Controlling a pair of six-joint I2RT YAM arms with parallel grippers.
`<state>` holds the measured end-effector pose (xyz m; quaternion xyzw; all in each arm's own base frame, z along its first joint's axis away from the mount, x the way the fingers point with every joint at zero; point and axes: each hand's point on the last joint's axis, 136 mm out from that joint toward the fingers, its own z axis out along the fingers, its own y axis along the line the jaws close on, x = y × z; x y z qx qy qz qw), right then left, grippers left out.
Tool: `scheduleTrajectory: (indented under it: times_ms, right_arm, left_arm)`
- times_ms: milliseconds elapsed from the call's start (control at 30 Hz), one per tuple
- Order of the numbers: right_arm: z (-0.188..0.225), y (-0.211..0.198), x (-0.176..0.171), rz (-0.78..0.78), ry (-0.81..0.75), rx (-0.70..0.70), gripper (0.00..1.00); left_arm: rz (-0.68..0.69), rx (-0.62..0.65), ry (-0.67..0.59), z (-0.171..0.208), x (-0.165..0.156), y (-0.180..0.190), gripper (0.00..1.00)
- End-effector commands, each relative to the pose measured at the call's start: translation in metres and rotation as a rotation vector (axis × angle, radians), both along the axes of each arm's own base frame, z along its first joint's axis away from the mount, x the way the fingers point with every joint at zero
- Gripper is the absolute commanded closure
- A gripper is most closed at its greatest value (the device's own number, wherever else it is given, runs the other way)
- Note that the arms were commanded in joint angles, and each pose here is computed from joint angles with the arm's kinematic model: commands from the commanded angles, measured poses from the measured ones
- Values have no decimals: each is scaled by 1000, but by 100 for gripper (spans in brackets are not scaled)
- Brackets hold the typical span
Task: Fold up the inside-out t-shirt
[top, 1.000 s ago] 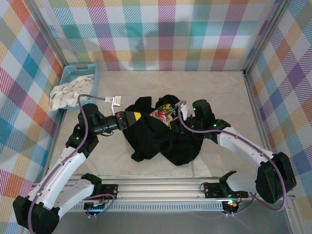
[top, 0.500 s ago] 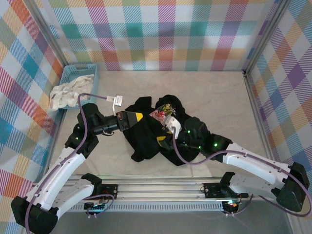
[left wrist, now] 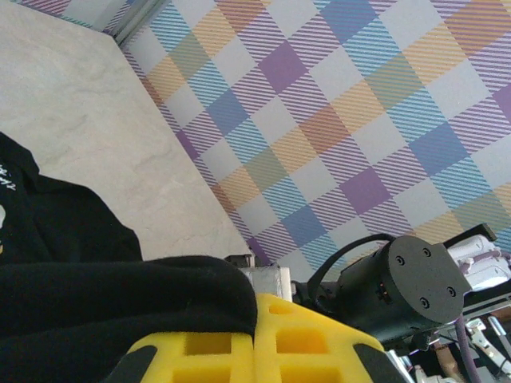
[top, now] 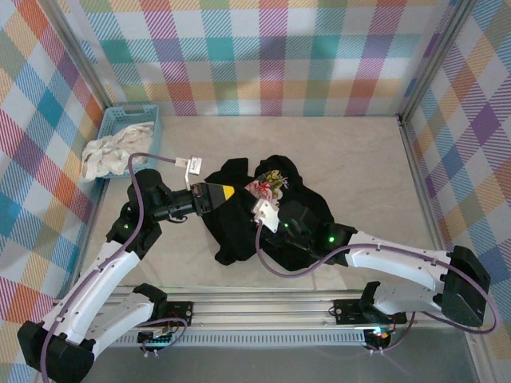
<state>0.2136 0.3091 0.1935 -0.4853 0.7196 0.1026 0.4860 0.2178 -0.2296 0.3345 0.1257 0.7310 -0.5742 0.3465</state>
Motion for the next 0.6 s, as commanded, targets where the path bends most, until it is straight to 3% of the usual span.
scheduleTrajectory:
  times_ms: [0,100,267,400,567]
  right_arm:
    - [40,-1,5,-18,-102,70,90]
    - [44,-6,2,-2,-116,62,99]
    - [55,-13,-9,42,-115,73,100]
    - [79,-26,-23,113,-57,162,100]
    - [105,-52,-30,150,38,308,100]
  left_arm:
    - [-8,-4,-55,15,-5,0,100]
    - [3,-1,-58,16,-4,1,100]
    - [72,40,-27,8,4,8,100]
    - [199,77,14,3,20,24,100]
    - [337,34,51,7,32,52,100]
